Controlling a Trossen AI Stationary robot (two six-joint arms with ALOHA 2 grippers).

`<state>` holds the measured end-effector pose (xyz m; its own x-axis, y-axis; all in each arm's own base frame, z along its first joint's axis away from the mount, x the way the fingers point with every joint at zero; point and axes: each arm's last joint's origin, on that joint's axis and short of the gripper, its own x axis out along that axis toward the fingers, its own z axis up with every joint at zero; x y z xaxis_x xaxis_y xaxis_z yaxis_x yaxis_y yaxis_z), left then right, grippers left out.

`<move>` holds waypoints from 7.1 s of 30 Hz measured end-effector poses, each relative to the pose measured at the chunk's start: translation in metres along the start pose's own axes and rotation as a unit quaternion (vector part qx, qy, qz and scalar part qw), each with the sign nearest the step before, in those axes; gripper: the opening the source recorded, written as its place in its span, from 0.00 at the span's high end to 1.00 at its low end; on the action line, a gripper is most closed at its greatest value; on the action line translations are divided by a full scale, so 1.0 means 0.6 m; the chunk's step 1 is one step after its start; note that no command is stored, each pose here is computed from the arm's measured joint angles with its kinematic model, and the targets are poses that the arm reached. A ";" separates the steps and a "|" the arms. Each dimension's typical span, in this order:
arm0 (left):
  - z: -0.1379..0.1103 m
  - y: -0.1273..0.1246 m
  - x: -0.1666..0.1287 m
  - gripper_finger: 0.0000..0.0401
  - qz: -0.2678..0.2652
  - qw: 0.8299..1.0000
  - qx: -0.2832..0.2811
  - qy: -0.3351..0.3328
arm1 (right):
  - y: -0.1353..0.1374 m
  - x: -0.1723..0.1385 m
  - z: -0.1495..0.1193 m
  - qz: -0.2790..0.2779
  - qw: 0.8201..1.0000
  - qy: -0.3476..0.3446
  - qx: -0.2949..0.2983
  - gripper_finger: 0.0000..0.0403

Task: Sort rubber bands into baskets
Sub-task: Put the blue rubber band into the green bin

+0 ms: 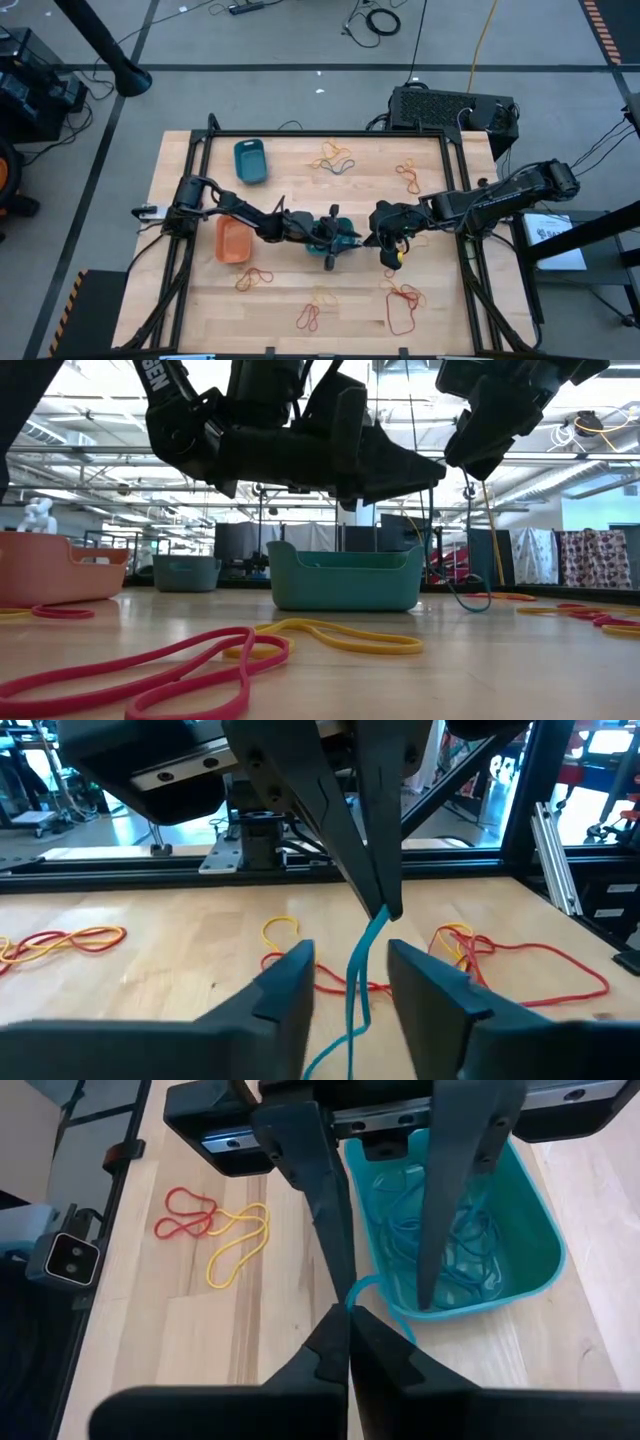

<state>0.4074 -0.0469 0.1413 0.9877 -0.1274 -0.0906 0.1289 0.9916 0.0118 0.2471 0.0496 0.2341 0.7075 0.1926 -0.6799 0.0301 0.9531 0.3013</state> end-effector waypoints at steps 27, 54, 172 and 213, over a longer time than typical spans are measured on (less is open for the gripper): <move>0.135 0.002 -0.063 0.99 0.012 0.999 0.001 0.032 | 0.002 -0.059 -0.001 -0.033 0.998 0.049 -0.036 0.67; 0.048 0.007 -0.086 0.99 0.081 0.954 -0.023 0.288 | -0.010 -0.062 0.008 -0.207 0.974 -0.012 -0.093 0.67; 0.044 0.387 -0.215 0.65 0.181 0.747 -0.174 0.615 | -0.513 0.102 0.057 -0.196 0.971 0.134 -0.024 0.67; 0.077 0.349 -0.106 0.65 -0.002 0.939 -0.134 0.316 | -0.281 -0.033 0.156 -0.094 0.988 -0.029 -0.118 1.00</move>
<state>0.3758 0.1675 0.1957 0.7264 -0.1763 -0.6643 0.0230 0.9723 -0.2328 0.2944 -0.1368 0.2594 0.7439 -0.0008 -0.6682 0.0050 1.0000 0.0044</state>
